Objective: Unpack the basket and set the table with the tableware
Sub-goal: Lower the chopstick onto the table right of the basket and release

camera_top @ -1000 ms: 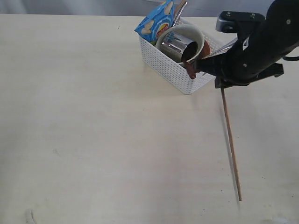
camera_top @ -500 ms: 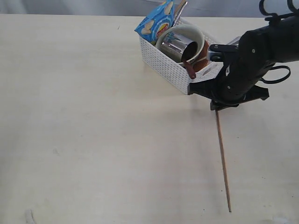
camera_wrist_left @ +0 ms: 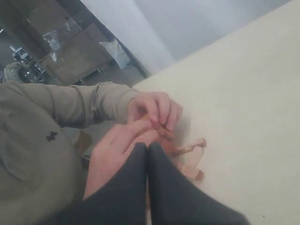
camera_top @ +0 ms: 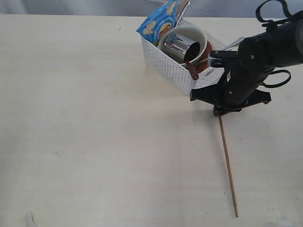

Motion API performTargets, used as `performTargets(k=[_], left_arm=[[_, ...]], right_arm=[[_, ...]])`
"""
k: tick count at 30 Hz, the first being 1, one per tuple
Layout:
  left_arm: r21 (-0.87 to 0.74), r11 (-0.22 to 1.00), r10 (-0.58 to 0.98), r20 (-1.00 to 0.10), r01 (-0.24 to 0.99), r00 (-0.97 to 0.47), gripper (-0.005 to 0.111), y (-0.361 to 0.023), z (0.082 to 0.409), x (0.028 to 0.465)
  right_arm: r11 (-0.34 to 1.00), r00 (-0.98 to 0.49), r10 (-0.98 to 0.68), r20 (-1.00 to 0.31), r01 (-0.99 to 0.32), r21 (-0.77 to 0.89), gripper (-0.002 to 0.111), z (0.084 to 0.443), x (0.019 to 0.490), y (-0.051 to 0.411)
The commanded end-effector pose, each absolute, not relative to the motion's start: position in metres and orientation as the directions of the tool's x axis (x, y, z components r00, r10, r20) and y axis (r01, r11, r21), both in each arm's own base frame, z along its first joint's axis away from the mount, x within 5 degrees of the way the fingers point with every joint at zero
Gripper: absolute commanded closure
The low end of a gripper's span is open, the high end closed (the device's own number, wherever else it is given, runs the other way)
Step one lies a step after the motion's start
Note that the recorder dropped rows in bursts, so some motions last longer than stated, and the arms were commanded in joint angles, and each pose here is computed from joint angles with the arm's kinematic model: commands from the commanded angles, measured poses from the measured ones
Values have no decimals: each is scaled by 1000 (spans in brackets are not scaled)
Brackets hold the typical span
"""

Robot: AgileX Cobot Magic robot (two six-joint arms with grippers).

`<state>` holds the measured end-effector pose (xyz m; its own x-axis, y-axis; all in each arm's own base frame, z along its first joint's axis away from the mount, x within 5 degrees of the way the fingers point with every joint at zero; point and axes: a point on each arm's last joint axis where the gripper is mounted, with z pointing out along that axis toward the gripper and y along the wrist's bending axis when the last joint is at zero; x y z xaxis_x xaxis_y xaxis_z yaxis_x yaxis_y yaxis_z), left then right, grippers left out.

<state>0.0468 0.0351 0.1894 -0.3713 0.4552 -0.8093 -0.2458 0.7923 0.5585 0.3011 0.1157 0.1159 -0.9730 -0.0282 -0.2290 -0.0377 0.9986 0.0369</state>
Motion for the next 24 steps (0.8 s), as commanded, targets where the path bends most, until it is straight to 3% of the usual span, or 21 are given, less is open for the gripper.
performTargets(k=[1, 5, 9, 11, 19, 24], left_arm=[[555, 794, 449, -811, -249, -376, 107, 35, 188, 47], [555, 794, 449, -811, -249, -376, 107, 35, 188, 47], [555, 794, 449, -811, -249, -376, 107, 35, 188, 47], [555, 794, 449, -811, -249, -376, 107, 35, 188, 47], [555, 794, 449, -811, -249, -376, 107, 35, 188, 47], [555, 794, 449, -811, -249, -376, 107, 35, 188, 47]], right_arm=[[998, -972, -40, -230, -48, 28, 108, 115, 301, 115], [998, -972, -40, -230, -48, 28, 102, 115, 301, 115], [998, -972, -40, -230, -48, 28, 69, 115, 301, 115], [998, -972, -40, -230, -48, 28, 60, 115, 301, 115], [998, -970, -39, -239, -48, 32, 59, 118, 302, 115], [998, -961, -43, -273, -53, 32, 59, 139, 299, 113]])
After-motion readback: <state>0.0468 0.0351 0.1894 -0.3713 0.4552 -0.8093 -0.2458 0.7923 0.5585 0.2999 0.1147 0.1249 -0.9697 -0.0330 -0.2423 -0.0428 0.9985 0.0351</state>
